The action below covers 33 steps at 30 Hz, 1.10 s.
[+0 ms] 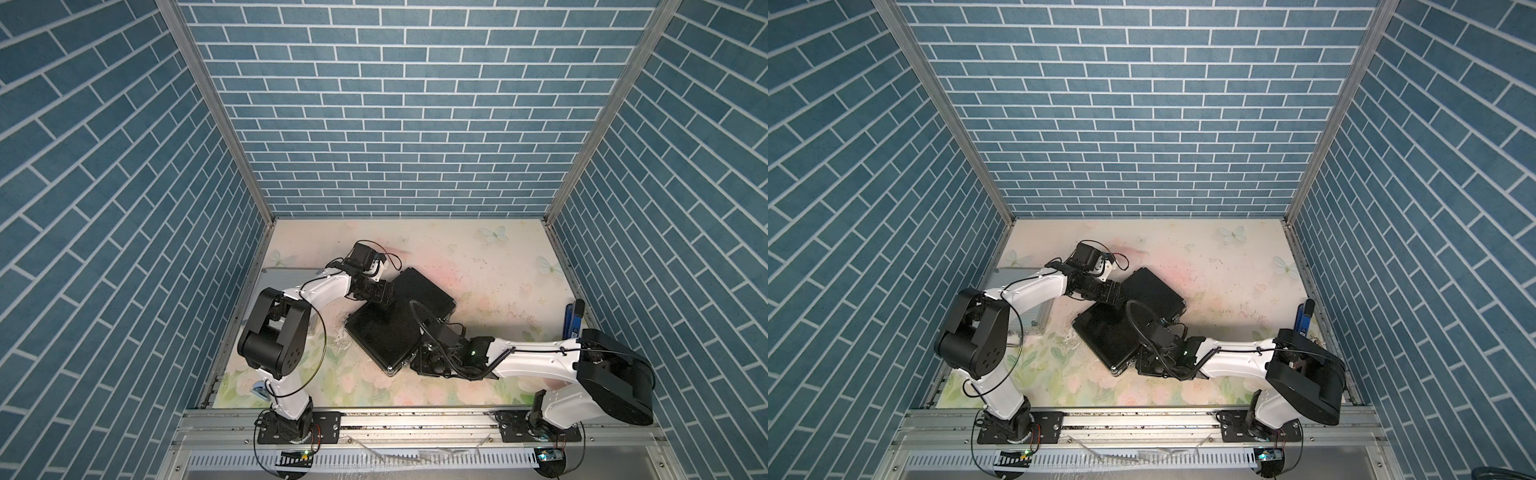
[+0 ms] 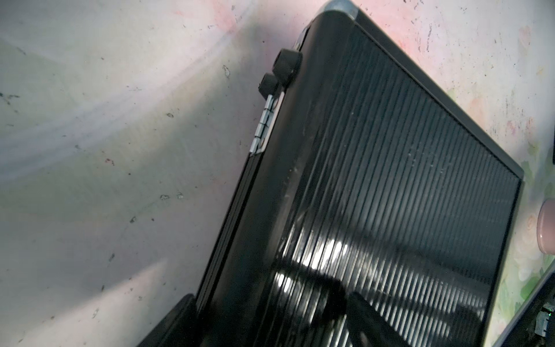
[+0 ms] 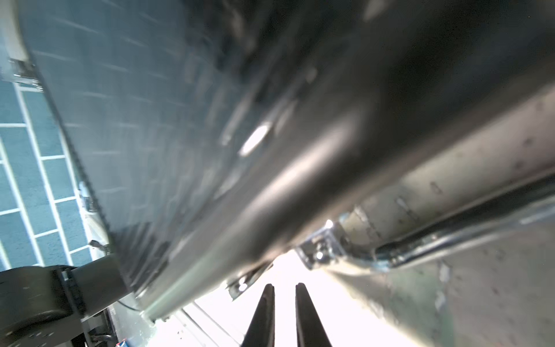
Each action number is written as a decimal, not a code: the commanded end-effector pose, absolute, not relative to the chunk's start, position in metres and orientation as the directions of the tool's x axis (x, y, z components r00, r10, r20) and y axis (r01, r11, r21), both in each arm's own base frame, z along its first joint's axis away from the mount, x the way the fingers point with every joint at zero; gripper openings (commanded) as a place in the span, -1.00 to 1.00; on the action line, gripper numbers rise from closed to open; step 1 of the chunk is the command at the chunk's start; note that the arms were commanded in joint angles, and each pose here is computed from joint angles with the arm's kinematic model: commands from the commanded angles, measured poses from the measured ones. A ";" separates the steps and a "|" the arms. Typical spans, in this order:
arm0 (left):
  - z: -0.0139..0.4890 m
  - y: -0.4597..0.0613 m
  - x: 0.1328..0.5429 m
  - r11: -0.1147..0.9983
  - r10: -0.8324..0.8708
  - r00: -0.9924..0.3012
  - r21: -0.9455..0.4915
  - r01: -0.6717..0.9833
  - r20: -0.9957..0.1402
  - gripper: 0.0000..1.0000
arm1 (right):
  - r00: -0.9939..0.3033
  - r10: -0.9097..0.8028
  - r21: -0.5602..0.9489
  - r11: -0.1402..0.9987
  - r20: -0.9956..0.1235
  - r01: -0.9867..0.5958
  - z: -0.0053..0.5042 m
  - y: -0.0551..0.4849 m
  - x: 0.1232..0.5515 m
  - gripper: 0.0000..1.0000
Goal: Close the poker set cases
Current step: Fasten the fastener on the poker set case.
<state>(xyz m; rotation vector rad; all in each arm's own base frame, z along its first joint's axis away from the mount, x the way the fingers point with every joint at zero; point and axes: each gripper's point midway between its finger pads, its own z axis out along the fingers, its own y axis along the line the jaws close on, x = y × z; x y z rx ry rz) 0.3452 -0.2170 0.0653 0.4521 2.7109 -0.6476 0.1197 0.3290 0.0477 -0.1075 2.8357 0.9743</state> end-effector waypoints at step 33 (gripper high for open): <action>0.149 -0.097 0.351 0.968 0.014 -0.757 -0.181 0.174 -0.653 0.99 | -0.855 0.074 0.398 0.903 -0.514 -0.161 0.155 0.154 0.310 0.75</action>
